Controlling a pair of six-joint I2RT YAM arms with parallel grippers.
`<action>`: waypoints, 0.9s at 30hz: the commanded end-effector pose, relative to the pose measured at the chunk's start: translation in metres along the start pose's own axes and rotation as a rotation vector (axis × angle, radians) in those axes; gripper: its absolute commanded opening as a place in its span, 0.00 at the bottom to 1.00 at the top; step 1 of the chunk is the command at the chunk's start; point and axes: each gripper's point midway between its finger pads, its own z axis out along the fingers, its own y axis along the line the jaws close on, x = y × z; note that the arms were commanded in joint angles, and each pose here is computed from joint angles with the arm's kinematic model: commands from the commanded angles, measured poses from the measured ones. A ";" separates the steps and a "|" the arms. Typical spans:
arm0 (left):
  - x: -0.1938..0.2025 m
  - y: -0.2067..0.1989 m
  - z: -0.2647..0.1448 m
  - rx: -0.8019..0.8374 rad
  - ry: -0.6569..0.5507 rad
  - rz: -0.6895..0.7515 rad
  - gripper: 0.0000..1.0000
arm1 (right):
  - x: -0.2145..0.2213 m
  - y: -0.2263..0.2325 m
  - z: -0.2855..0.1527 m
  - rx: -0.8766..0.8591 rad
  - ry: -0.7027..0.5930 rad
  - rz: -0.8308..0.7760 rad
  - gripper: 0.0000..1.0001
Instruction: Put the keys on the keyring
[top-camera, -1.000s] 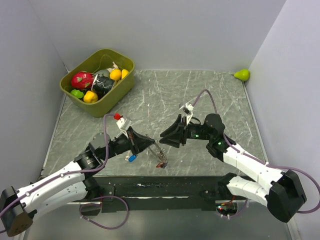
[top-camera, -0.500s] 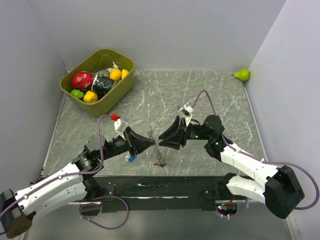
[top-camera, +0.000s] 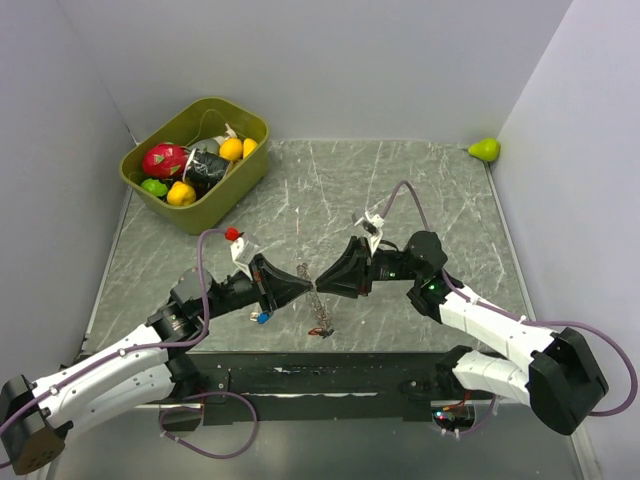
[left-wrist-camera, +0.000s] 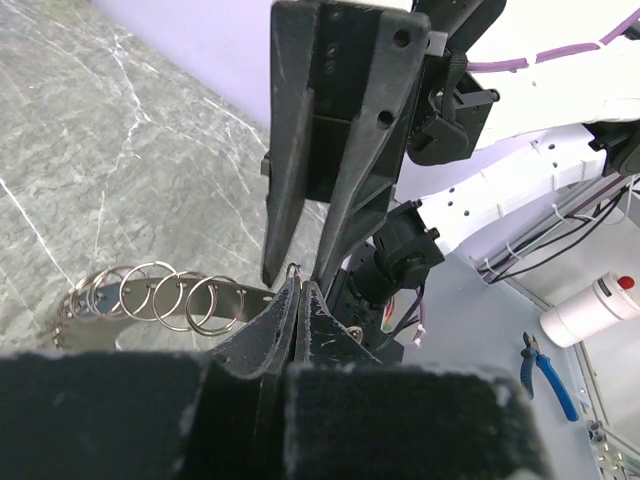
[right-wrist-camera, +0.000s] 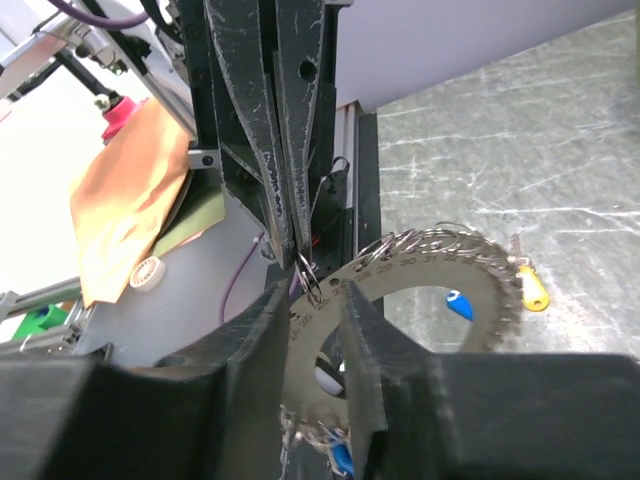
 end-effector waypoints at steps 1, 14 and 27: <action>-0.024 -0.019 0.003 0.074 -0.080 0.026 0.01 | -0.006 0.011 0.005 -0.054 0.004 -0.040 0.26; -0.016 -0.019 0.005 0.086 -0.038 0.024 0.01 | -0.012 0.010 0.005 -0.014 -0.033 -0.051 0.00; -0.017 -0.010 0.000 -0.014 0.027 0.018 0.59 | -0.012 0.012 -0.001 0.012 -0.025 -0.126 0.00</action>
